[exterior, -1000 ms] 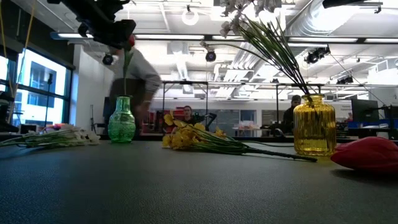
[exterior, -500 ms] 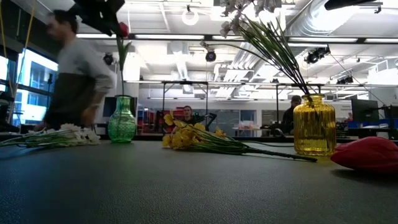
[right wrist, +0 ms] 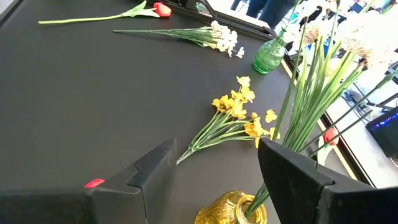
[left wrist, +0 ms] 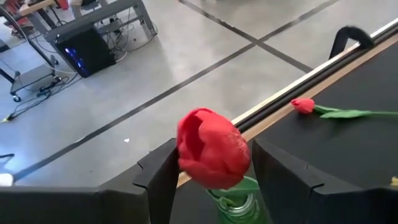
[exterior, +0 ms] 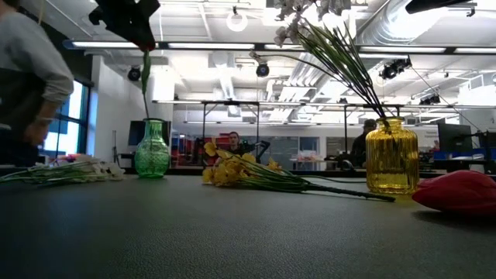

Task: Sort flowers into vase by color
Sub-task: Put the center red tulip in the green vase, then put the yellow flowers in the yellow vase

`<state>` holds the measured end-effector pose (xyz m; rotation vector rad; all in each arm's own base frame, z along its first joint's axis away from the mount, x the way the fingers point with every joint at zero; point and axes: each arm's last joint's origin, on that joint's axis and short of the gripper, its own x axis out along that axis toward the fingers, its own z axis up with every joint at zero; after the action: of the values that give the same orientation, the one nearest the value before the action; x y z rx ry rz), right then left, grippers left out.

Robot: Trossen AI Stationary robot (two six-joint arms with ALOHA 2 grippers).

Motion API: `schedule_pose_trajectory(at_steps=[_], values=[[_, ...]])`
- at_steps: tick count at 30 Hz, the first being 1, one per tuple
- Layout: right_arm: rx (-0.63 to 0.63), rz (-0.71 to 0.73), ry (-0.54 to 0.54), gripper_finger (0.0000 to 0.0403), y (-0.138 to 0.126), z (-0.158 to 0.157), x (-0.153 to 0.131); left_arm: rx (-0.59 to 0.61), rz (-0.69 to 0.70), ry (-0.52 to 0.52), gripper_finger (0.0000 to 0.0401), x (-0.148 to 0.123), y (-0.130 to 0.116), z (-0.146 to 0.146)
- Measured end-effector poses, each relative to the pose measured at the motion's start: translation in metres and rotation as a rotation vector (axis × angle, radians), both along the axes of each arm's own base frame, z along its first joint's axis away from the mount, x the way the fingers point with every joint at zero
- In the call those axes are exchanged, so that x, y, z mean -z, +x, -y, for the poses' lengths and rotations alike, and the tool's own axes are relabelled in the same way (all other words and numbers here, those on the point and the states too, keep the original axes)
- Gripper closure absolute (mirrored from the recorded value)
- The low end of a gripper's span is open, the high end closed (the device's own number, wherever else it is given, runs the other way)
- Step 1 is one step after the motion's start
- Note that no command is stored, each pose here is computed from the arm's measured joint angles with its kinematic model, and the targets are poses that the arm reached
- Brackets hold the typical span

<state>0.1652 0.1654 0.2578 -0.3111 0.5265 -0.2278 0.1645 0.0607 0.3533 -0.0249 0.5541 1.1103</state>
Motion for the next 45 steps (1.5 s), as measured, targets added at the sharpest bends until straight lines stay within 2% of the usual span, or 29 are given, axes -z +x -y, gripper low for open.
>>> schedule_pose_trajectory(at_steps=[10,23,28,32,36,45], values=[[-0.011,-0.013,0.010,0.0188,0.000,0.000,0.000,0.013,0.044,-0.039,0.0159,-0.006,-0.012,-0.005],[-0.013,-0.021,0.037,0.0188,0.000,-0.001,0.001,0.067,0.172,-0.033,0.0155,-0.058,-0.026,0.008],[-0.014,-0.022,0.038,0.0188,0.000,-0.001,0.001,0.141,0.215,-0.028,0.0156,-0.074,-0.024,0.019],[-0.027,-0.037,0.051,0.0188,0.000,-0.001,0.001,0.195,0.193,-0.013,0.0166,-0.075,-0.010,0.031],[-0.060,-0.076,0.094,0.0188,-0.001,-0.003,0.002,0.254,0.149,-0.010,0.0184,-0.064,0.013,0.051],[-0.122,-0.158,0.282,0.0188,-0.002,-0.007,0.001,0.362,-0.007,0.048,0.0222,-0.008,0.080,0.127]])
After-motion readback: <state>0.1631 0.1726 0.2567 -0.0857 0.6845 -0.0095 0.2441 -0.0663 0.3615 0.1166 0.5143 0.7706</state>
